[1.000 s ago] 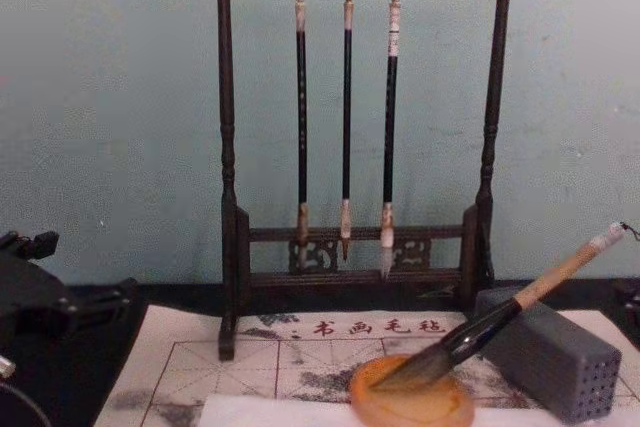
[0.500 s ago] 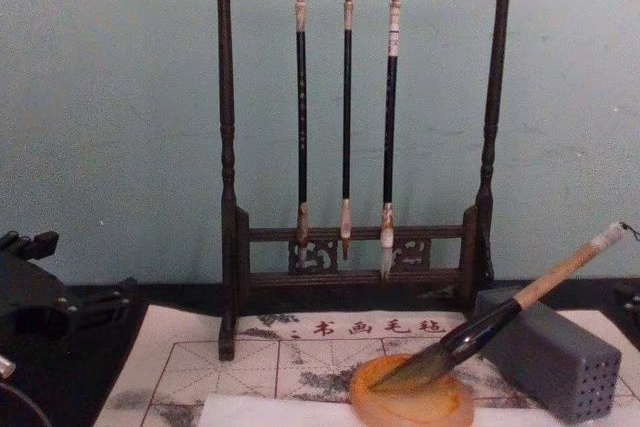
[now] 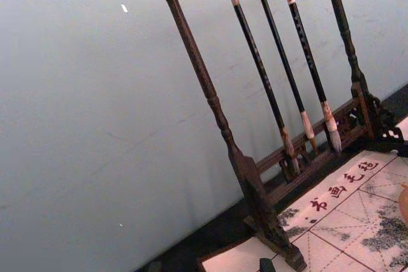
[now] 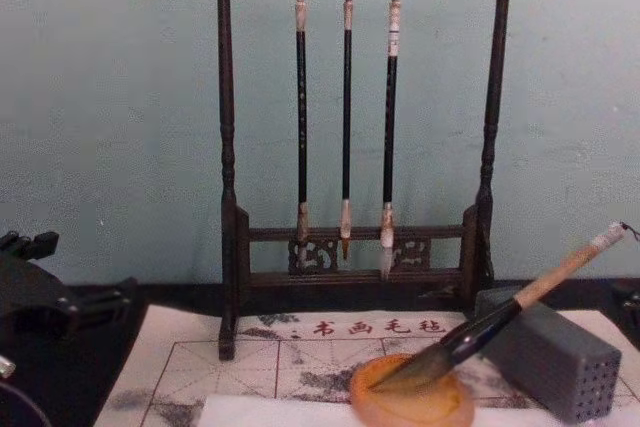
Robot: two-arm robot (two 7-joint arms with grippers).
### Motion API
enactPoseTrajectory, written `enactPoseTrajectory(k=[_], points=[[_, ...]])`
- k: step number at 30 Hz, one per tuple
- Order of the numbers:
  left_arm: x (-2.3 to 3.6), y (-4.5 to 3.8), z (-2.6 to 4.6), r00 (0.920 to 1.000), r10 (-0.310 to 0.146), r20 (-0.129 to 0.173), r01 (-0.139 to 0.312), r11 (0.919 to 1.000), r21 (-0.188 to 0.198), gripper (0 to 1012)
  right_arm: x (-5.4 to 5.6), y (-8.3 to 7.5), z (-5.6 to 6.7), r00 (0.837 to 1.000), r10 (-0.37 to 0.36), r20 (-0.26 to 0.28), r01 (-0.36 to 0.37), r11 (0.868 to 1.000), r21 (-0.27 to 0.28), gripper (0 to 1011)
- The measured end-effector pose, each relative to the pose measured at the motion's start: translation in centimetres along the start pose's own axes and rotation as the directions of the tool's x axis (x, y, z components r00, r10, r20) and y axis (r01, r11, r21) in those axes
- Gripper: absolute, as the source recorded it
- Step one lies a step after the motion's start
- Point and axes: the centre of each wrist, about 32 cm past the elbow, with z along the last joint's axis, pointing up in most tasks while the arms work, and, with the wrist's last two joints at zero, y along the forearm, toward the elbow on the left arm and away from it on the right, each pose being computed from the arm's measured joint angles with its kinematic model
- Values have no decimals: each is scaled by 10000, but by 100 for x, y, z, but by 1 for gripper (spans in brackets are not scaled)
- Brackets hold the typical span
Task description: Pick up the brush from the inkstone, write on the paper, then place the brush back to its original position.
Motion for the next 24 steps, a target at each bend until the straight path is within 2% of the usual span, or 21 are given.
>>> enactPoseTrajectory(k=[6,9,10,13,14,16,17,18,19,21,22,24], points=[[0,0,0,10000,-1,1,1,10000,1,1001,-3,5,53,9952,155,-964,-162,9998,-65,1002],[0,0,0,10000,-1,1,1,10000,-1,1001,-7,15,83,9867,210,-1612,-229,9997,-98,1002],[0,0,0,10000,-1,0,1,10000,0,1001,-11,24,100,9788,249,-2033,-280,9995,-125,1002],[0,0,0,10000,-1,0,1,10000,0,1001,-15,35,121,9652,281,-2598,-334,9993,-162,1002],[0,0,0,10000,0,0,0,10000,0,1001,-16,41,135,9528,305,-3021,-382,9991,-195,1002],[0,0,0,10000,-1,0,1,10000,0,1001,-20,50,148,9360,327,-3504,-430,9988,-218,1002],[0,0,0,10000,-1,0,1,10000,-1,1001,-22,57,156,9185,352,-3939,-482,9986,-232,1002],[0,0,0,10000,-1,0,1,10000,1,1001,-21,60,159,9100,357,-4130,-497,9985,-232,1002],[0,0,0,10000,-1,0,1,10000,0,1001,-23,69,168,8877,367,-4590,-534,9983,-235,1002],[0,0,0,10000,-1,0,1,10000,0,1001,-24,78,176,8639,375,-5023,-571,9981,-238,1002],[0,0,0,10000,-1,0,1,10000,0,1001,-25,88,182,8396,365,-5419,-592,9980,-244,1002],[0,0,0,10000,-1,0,1,10000,0,1001,-31,99,183,8119,364,-5827,-633,9977,-260,1002]])
